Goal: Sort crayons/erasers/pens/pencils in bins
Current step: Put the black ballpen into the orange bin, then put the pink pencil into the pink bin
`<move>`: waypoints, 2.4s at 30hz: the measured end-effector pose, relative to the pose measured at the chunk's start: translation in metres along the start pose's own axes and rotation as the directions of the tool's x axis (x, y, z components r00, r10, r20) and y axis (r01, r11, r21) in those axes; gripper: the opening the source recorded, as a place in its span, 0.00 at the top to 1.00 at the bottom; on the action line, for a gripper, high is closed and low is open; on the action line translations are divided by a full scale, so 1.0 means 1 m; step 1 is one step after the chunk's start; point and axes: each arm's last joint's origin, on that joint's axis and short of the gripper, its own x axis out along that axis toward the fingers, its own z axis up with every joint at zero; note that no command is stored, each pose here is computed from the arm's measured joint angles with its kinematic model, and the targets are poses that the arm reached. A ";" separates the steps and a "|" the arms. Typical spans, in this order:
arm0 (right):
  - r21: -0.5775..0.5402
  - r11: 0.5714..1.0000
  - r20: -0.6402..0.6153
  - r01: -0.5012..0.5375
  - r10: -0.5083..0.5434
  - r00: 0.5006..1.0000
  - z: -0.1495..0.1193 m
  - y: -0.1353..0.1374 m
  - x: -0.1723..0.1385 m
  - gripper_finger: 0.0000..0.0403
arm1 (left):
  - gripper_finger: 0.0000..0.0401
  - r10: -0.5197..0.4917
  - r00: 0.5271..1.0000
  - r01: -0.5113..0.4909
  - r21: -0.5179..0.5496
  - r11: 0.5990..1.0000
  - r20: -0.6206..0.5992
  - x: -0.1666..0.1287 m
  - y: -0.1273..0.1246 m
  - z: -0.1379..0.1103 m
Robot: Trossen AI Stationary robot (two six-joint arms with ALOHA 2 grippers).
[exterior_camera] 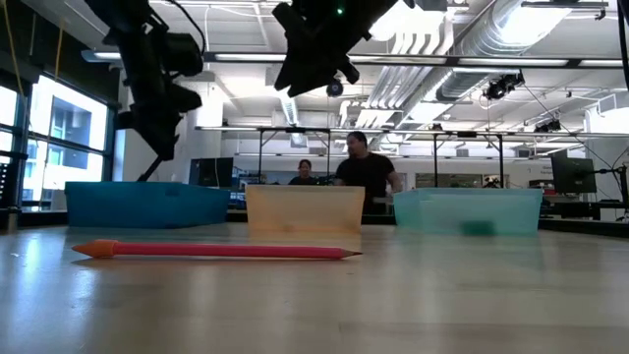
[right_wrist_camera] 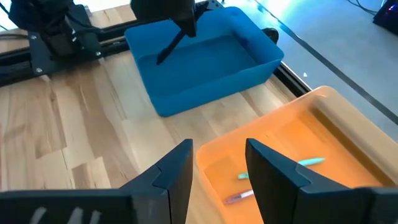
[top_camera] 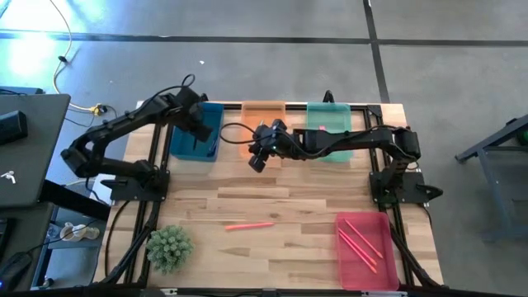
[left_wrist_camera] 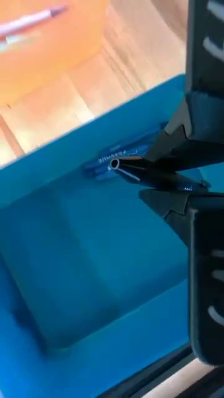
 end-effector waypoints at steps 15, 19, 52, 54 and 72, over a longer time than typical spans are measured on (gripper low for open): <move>-0.017 1.000 -0.007 0.005 -0.005 1.000 -0.001 -0.002 0.002 0.65 | 0.92 0.019 0.989 -0.017 0.015 1.000 -0.144 0.035 0.000 0.007; -0.031 0.999 -0.006 0.007 -0.007 1.000 -0.001 -0.002 0.002 0.65 | 0.90 0.025 0.987 -0.023 0.014 1.000 -0.156 0.040 0.000 0.008; -0.147 0.985 -0.040 0.094 -0.101 0.994 -0.009 0.010 -0.014 0.65 | 0.63 -0.167 0.986 0.162 0.280 0.946 -0.007 -0.090 -0.051 0.013; -0.123 0.989 -0.053 0.084 -0.091 0.994 -0.009 0.012 -0.019 0.65 | 0.63 -0.195 0.981 0.187 0.317 0.930 -0.006 -0.095 -0.060 0.003; -0.016 0.989 -0.126 -0.147 0.144 0.982 -0.031 0.075 -0.067 0.65 | 0.66 -0.428 0.900 0.417 0.431 0.800 -0.077 -0.082 -0.104 -0.100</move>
